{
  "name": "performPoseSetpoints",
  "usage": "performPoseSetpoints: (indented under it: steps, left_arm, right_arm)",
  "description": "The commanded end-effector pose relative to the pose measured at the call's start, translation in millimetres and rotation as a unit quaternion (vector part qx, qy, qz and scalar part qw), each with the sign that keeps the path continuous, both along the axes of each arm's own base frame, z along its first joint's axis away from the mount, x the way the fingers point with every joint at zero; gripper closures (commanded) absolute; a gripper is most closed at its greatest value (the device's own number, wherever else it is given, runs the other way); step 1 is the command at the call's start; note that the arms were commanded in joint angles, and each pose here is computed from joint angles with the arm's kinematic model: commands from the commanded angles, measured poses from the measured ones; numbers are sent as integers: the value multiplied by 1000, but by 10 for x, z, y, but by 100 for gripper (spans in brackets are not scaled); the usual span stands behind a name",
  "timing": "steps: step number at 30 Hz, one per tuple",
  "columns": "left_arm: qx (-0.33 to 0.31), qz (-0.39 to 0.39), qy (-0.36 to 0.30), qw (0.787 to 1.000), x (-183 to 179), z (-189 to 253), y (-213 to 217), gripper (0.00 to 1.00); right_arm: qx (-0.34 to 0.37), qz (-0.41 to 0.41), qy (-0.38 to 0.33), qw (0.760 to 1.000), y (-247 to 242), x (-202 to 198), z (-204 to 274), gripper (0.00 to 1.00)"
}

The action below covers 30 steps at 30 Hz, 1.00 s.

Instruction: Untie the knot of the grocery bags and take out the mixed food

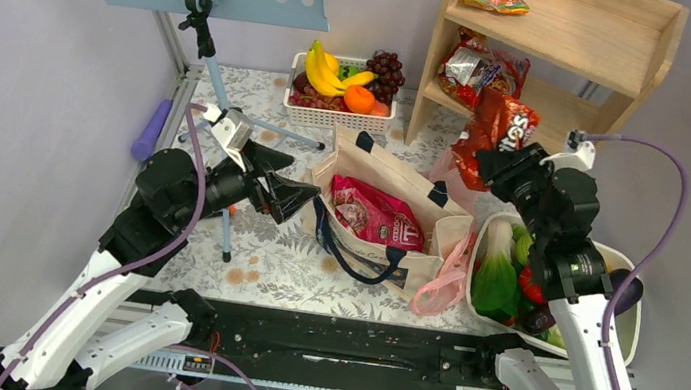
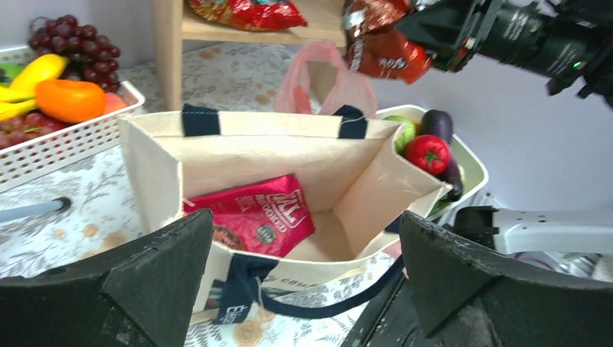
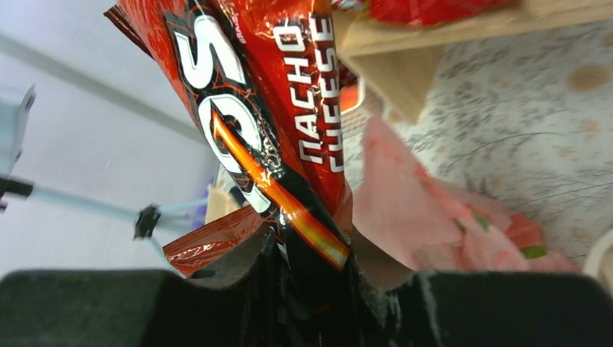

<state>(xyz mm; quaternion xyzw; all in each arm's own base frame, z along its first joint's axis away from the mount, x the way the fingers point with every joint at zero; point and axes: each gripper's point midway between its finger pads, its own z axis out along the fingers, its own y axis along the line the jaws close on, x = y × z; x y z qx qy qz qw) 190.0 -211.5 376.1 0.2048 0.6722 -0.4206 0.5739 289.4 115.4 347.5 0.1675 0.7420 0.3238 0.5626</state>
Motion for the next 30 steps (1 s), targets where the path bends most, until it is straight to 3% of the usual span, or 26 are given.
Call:
performPoseSetpoints:
  steps: [1,11,17,24,30]
  left_arm:
    - [45,64,-26,997,148,-110,218,1]
    - [104,139,-32,984,321,-521,477,1]
    - [129,158,-25,979,378,-701,550,1]
    - [137,182,-33,973,388,-754,658,1]
    - [143,190,-32,971,396,-787,693,1]
  right_arm:
    - [7,-103,-29,994,-441,182,205,100]
    - [-73,-216,7,974,-1019,626,103,100]
    - [-154,-283,29,946,-1351,830,100,100]
    - [-204,-316,31,926,-1531,1126,30,100]
    - [-276,-351,26,894,-1735,1324,-57,100]
